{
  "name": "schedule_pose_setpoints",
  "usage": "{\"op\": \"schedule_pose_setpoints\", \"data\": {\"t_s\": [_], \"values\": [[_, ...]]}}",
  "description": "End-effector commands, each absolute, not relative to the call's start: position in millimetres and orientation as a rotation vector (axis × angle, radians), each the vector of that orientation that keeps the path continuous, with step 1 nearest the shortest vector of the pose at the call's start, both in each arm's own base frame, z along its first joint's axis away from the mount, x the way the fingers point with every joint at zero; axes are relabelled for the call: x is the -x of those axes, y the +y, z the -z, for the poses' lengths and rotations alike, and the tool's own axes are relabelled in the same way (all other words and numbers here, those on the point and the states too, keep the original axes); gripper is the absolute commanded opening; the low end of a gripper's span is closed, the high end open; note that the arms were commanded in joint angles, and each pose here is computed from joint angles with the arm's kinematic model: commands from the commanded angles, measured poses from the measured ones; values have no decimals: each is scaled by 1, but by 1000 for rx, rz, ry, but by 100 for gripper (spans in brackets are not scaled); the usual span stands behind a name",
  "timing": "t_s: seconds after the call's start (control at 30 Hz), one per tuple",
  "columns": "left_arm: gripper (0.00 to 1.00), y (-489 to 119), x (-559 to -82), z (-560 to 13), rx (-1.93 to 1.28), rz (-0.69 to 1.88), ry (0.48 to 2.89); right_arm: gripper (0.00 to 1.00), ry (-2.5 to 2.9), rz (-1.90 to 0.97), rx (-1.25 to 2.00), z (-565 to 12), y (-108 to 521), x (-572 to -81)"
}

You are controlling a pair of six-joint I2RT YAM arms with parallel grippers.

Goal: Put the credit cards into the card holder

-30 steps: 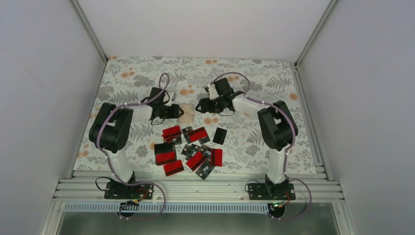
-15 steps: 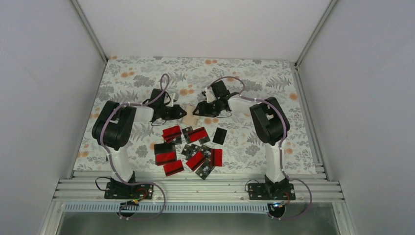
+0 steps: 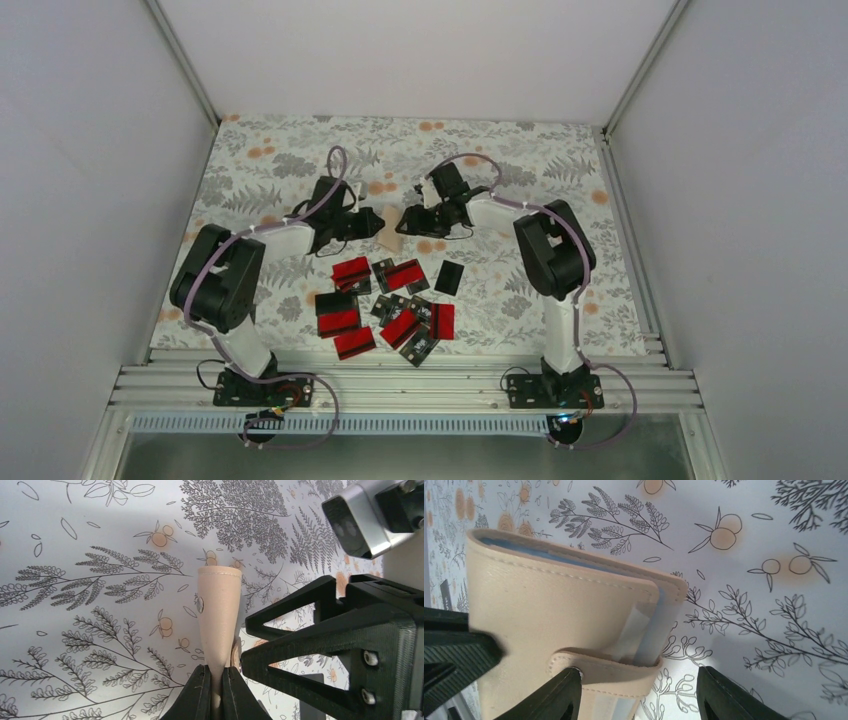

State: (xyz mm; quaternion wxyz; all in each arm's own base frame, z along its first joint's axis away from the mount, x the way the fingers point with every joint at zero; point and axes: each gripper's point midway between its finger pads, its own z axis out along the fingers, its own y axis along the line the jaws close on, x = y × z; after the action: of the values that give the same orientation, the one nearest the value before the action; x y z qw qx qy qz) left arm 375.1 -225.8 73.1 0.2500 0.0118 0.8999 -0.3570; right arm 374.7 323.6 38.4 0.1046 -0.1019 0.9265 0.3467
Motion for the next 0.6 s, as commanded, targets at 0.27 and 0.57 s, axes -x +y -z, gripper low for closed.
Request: {"op": "schedule_pose_setpoints", "data": {"t_s": [0.27, 0.57], "values": [[2, -243, -381, -104, -35, 813, 2409, 59, 2671, -948, 326, -80, 338, -374], [2, -252, -380, -121, -55, 794, 2368, 50, 2725, -804, 271, -64, 326, -372]]}}
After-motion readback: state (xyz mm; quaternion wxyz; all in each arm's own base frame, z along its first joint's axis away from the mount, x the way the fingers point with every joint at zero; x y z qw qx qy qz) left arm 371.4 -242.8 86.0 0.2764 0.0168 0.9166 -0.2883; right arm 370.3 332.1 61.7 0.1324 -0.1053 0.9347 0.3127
